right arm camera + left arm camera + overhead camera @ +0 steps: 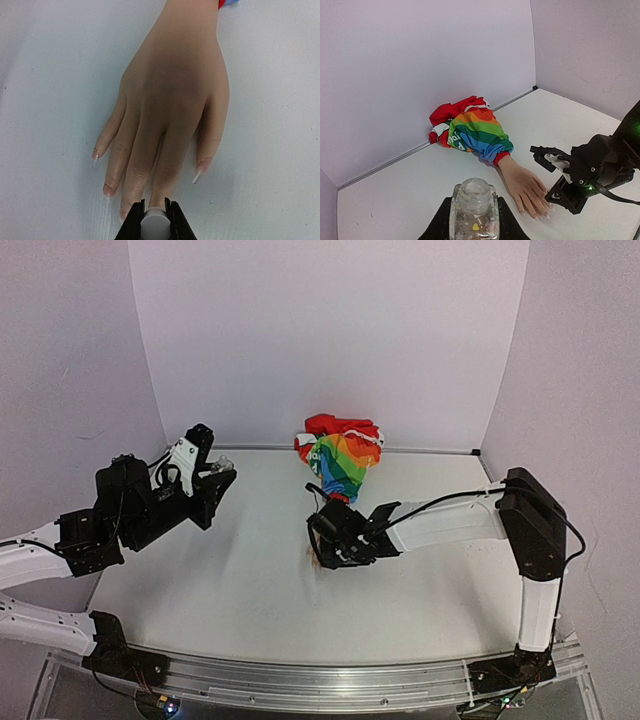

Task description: Paint the nails

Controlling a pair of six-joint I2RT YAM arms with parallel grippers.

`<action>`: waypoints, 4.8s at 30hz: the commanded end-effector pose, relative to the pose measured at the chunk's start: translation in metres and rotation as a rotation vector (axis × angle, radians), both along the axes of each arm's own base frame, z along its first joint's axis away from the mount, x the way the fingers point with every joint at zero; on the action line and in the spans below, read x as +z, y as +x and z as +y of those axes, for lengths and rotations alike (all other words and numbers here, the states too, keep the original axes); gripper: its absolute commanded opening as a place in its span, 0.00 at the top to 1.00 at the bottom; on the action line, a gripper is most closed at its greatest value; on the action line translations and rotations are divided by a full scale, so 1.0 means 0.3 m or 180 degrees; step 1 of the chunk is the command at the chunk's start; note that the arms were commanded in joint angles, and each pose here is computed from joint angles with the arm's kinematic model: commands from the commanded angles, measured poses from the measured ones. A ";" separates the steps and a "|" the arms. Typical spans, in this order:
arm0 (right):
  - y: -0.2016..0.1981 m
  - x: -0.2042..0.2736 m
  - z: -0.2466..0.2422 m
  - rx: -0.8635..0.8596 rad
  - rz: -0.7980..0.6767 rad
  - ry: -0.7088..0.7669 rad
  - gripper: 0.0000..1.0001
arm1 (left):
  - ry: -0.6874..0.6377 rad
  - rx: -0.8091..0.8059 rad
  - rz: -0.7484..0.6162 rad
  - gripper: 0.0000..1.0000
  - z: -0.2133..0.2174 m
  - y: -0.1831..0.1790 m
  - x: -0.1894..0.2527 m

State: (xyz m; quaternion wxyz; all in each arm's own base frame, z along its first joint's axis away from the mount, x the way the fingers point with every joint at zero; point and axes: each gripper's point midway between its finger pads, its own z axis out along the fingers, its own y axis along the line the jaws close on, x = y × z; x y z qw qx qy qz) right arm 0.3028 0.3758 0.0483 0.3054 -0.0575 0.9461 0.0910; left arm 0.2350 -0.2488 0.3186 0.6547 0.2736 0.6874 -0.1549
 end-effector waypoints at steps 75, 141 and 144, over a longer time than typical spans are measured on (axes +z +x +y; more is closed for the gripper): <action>0.024 0.018 0.012 -0.0049 -0.0052 0.0060 1.00 | -0.0150 0.0012 -0.0090 1.00 0.017 -0.005 0.074; -0.118 0.459 -0.009 0.0731 -0.0522 0.0615 1.00 | -0.0669 -0.0662 -0.0048 1.00 -0.070 -0.088 0.072; -0.144 0.574 0.009 0.1095 -0.0600 0.0826 1.00 | -0.0867 -0.1080 -0.0164 1.00 -0.109 -0.149 0.073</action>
